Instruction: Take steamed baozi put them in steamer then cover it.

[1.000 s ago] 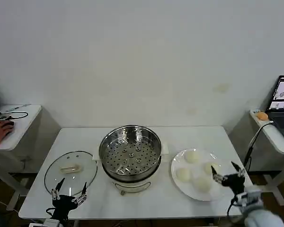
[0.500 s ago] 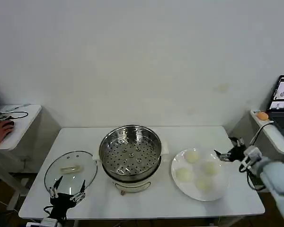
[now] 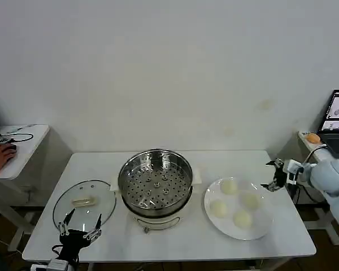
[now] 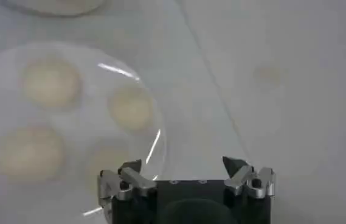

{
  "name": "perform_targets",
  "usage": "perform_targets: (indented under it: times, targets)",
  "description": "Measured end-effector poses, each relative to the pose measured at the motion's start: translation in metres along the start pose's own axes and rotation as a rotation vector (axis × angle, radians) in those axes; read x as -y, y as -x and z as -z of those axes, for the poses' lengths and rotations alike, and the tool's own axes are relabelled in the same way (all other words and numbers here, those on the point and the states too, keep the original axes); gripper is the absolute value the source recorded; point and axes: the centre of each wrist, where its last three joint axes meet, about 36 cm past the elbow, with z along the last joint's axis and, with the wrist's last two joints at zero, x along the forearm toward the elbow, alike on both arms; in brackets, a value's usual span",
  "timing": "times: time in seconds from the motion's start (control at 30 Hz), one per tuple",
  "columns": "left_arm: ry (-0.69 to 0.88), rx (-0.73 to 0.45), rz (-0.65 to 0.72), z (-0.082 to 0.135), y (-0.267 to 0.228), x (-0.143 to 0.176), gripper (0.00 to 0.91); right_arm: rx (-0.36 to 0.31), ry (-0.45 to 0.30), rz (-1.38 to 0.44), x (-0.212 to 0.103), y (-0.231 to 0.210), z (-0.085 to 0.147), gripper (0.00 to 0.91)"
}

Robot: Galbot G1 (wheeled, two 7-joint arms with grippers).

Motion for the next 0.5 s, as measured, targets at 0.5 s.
perform_targets:
  times: [0.5]
  targets:
    - [0.002,0.004,0.011,0.003,-0.001,-0.006,0.907,0.006,-0.254,0.158,0.042,0.062,0.063,0.907]
